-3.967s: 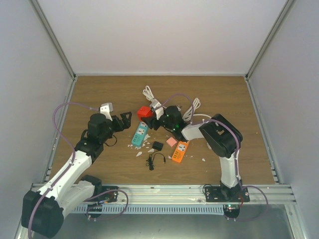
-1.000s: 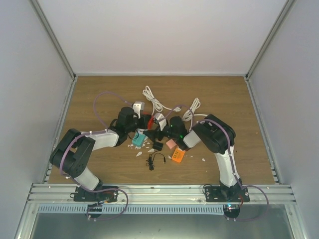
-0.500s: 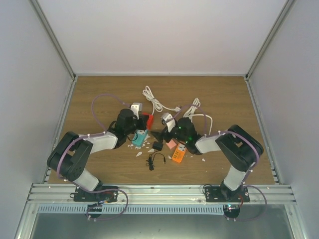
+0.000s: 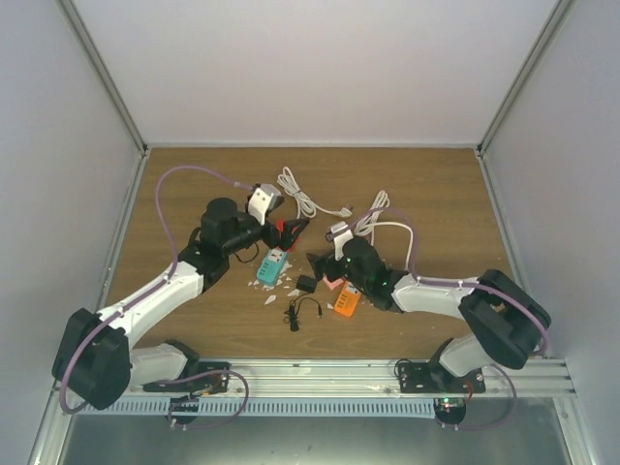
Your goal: Insert the plug
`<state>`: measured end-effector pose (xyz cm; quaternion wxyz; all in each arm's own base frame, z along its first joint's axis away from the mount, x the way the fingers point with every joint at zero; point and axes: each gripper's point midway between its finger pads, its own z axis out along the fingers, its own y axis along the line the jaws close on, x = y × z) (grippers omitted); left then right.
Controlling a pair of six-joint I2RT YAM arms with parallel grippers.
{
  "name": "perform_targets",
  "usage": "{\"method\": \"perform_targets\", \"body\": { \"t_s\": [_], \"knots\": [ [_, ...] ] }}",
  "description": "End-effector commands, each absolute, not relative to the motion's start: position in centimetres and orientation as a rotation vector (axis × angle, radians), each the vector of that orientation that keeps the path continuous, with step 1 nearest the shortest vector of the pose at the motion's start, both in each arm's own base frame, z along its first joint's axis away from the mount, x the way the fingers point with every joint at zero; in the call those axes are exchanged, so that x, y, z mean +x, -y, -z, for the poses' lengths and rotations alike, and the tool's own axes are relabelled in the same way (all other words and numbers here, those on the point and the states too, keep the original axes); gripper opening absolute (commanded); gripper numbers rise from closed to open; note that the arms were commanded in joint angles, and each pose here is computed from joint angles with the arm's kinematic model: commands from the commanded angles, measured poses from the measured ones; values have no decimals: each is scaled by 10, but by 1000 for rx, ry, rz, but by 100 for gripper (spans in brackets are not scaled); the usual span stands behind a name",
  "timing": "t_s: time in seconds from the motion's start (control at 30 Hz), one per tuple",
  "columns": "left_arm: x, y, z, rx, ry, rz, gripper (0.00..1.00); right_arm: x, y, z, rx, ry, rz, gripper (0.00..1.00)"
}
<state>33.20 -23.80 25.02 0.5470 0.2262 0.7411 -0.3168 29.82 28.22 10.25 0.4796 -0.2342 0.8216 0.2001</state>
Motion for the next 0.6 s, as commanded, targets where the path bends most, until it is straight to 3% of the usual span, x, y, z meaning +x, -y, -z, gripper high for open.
{"method": "perform_targets", "body": {
  "t_s": [0.0,0.17,0.3,0.43,0.57],
  "knots": [
    [277,273,-261,1028,-1497,902,99,314,-248,-115,-311,-2092,-334,100],
    [225,300,-230,1348,-1386,1064,99,316,-210,-119,-138,-2128,-332,100],
    [236,311,-225,1297,-1481,1026,99,316,-165,-118,50,-2146,-310,100],
    [302,310,-217,910,-1790,606,99,313,-129,-122,209,-2104,-357,100],
    [311,292,-159,759,-1945,185,99,307,-124,-127,224,-2064,-420,100]
  ]
}}
